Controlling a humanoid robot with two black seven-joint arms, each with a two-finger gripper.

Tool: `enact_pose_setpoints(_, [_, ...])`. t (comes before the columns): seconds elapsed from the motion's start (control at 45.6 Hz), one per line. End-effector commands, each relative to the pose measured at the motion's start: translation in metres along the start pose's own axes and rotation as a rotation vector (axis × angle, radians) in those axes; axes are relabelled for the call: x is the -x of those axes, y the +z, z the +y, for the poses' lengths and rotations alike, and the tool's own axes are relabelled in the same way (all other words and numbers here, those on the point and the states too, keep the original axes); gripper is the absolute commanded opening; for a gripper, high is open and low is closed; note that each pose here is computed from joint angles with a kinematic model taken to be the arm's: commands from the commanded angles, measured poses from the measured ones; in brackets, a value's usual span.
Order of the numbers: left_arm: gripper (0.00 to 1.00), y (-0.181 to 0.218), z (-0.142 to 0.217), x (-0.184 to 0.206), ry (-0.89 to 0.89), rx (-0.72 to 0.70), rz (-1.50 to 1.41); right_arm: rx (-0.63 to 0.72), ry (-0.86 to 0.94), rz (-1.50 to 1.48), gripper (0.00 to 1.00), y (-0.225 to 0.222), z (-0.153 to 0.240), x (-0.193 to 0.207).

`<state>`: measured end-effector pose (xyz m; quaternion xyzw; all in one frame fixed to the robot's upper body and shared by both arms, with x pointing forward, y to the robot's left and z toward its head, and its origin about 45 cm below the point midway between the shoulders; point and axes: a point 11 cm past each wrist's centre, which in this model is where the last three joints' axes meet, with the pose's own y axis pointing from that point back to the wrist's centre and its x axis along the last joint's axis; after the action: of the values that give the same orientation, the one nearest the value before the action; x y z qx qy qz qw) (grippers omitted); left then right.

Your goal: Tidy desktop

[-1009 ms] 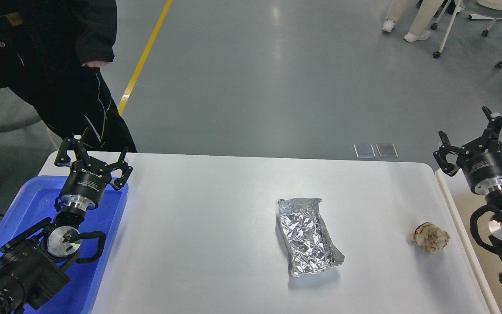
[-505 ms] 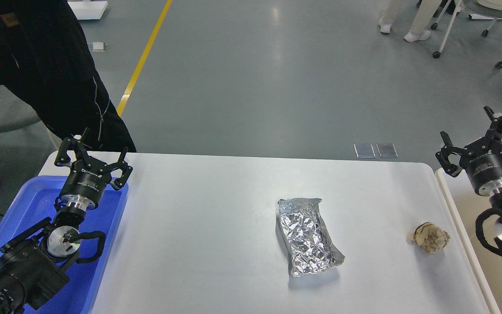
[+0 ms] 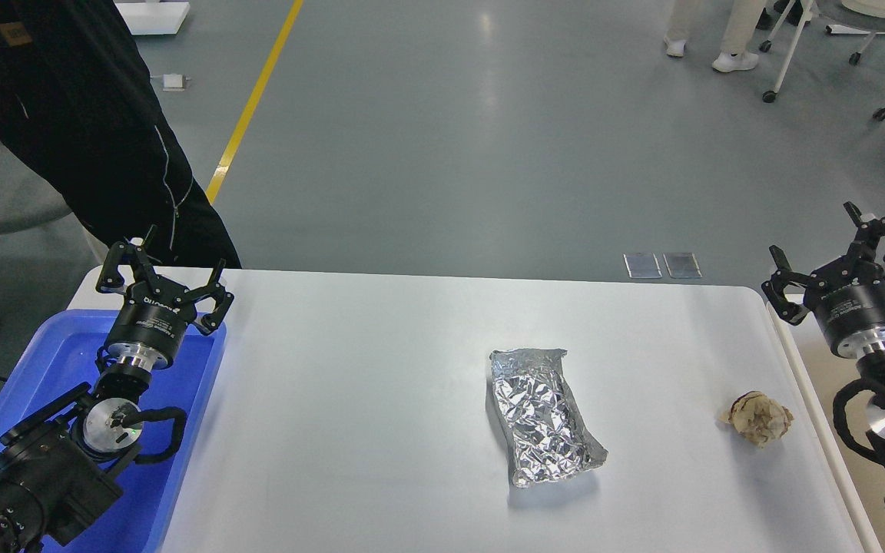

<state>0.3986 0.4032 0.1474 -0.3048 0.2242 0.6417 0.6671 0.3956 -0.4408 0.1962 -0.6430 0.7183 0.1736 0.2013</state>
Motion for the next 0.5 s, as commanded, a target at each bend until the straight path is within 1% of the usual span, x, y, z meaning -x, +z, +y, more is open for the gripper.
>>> enact_pose_setpoints(0.0, [1.0, 0.0, 0.0, 0.0, 0.0, 0.0, 0.0, 0.012, -0.001, 0.003, 1.0, 0.0039, 0.0007, 0.0006])
enact_pose_setpoints(0.483, [1.0, -0.0002, 0.0, 0.0, -0.001, -0.003, -0.001, 0.017, 0.013, 0.006, 1.0, 0.0059, 0.0029, -0.0049])
